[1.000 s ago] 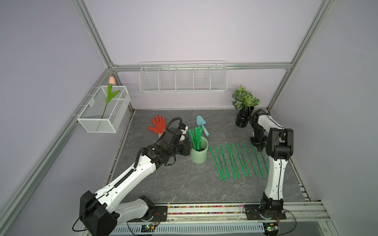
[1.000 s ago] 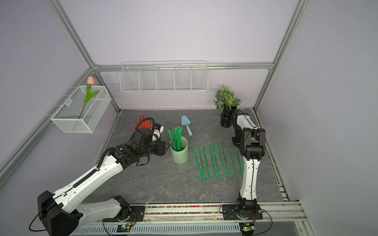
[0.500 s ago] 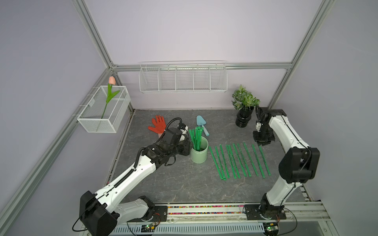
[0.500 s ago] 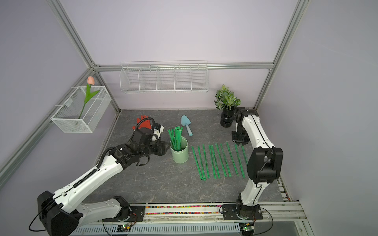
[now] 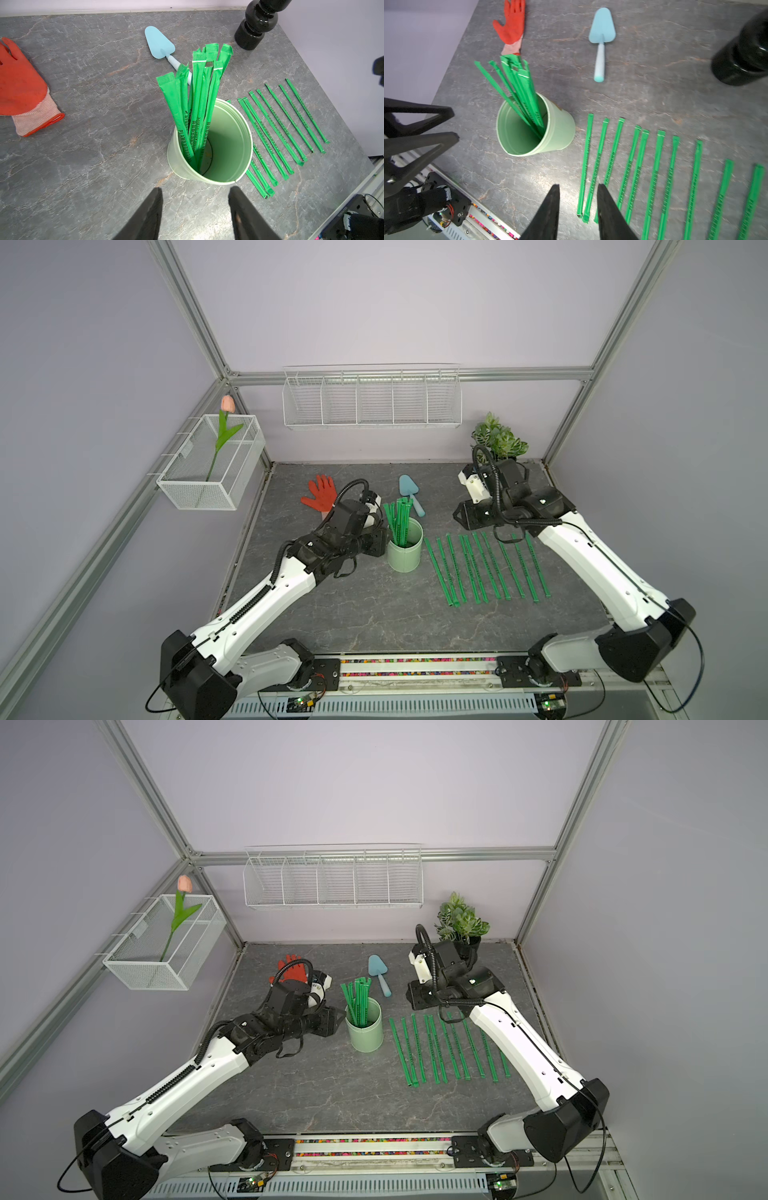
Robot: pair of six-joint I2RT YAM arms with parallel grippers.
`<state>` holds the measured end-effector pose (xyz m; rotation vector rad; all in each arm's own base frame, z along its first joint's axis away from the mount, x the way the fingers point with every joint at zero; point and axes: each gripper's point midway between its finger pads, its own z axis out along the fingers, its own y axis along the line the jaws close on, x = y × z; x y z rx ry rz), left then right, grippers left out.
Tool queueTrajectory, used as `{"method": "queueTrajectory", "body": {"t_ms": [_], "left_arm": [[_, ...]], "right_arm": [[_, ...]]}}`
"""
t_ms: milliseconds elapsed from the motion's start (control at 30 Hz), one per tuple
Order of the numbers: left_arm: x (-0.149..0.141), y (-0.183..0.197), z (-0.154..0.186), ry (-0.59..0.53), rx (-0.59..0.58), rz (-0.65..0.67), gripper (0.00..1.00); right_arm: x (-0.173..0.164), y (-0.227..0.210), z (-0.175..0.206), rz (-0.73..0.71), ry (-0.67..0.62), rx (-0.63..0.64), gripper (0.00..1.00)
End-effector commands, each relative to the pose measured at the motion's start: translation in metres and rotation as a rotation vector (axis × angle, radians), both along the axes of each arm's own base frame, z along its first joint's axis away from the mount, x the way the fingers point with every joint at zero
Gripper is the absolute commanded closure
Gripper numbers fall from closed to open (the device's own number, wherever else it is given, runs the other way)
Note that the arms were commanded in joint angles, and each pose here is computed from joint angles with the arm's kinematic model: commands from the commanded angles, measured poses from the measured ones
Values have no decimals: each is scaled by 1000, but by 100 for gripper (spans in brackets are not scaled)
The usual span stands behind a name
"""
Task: Take the straws out of the storage container
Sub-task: Pick up the straw from the container.
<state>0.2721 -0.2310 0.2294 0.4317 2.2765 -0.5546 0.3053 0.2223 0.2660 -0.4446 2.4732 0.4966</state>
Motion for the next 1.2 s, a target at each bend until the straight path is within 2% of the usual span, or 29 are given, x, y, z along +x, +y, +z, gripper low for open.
{"method": "queueTrajectory", "body": {"t_ms": [0, 433, 1167], "left_arm": [[0, 4, 6, -26, -5, 15, 45], [0, 6, 7, -31, -1, 19, 45], [0, 4, 6, -25, 2, 13, 45]], "right_arm": [[11, 36, -9, 27, 2, 62, 66], [33, 96, -50, 101, 58, 81, 66], [47, 120, -74, 139, 111, 57, 72]]}}
